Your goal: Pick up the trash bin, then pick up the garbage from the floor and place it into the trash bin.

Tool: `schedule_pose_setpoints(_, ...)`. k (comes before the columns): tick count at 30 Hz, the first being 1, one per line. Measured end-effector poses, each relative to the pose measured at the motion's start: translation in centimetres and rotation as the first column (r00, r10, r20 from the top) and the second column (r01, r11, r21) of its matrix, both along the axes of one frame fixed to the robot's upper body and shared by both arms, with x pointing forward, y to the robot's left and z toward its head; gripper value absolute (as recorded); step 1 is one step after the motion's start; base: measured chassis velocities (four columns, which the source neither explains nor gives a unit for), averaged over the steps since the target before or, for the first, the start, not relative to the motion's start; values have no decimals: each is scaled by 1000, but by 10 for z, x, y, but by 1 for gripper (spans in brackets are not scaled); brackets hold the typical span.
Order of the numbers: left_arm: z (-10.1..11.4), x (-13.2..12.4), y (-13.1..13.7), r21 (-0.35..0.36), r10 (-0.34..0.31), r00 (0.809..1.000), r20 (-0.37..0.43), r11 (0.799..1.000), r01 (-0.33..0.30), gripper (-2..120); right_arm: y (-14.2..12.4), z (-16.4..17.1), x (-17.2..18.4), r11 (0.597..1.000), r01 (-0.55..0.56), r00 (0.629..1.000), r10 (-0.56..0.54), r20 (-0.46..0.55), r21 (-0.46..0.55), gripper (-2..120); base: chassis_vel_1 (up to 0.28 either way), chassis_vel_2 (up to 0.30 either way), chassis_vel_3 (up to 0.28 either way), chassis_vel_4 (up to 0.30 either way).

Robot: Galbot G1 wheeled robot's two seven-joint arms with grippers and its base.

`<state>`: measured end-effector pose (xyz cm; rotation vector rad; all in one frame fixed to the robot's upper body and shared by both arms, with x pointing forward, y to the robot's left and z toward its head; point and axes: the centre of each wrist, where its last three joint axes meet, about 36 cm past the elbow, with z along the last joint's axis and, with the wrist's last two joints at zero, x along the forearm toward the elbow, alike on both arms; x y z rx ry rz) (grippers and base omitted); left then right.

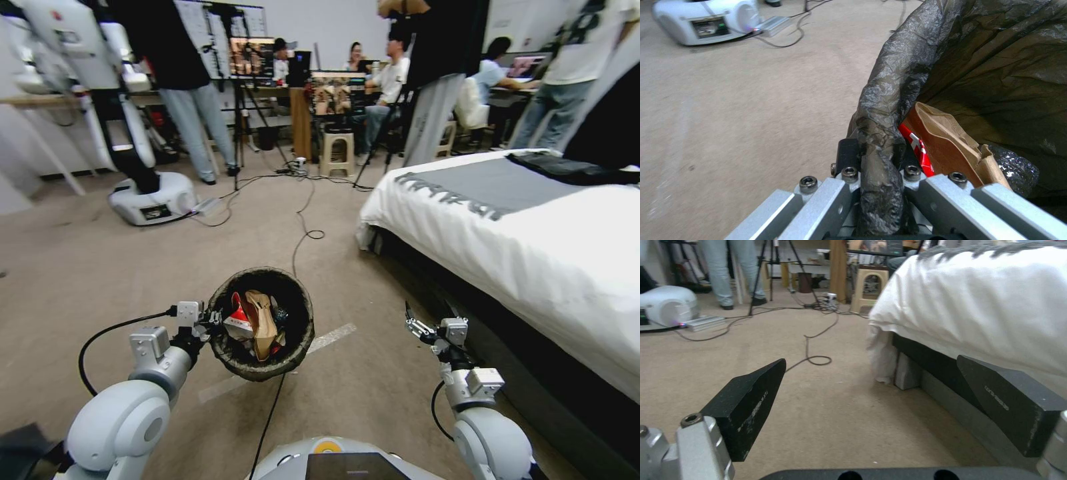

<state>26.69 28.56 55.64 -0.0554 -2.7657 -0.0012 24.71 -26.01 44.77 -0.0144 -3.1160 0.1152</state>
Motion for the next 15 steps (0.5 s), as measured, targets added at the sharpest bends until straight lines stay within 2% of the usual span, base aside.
schedule_pose_setpoints(15,-2,2,0,-2,6,1000,-4,1000,-6,1,1,0,0,1000,-1,1000,1,-9,4,100,90,96,89,87)
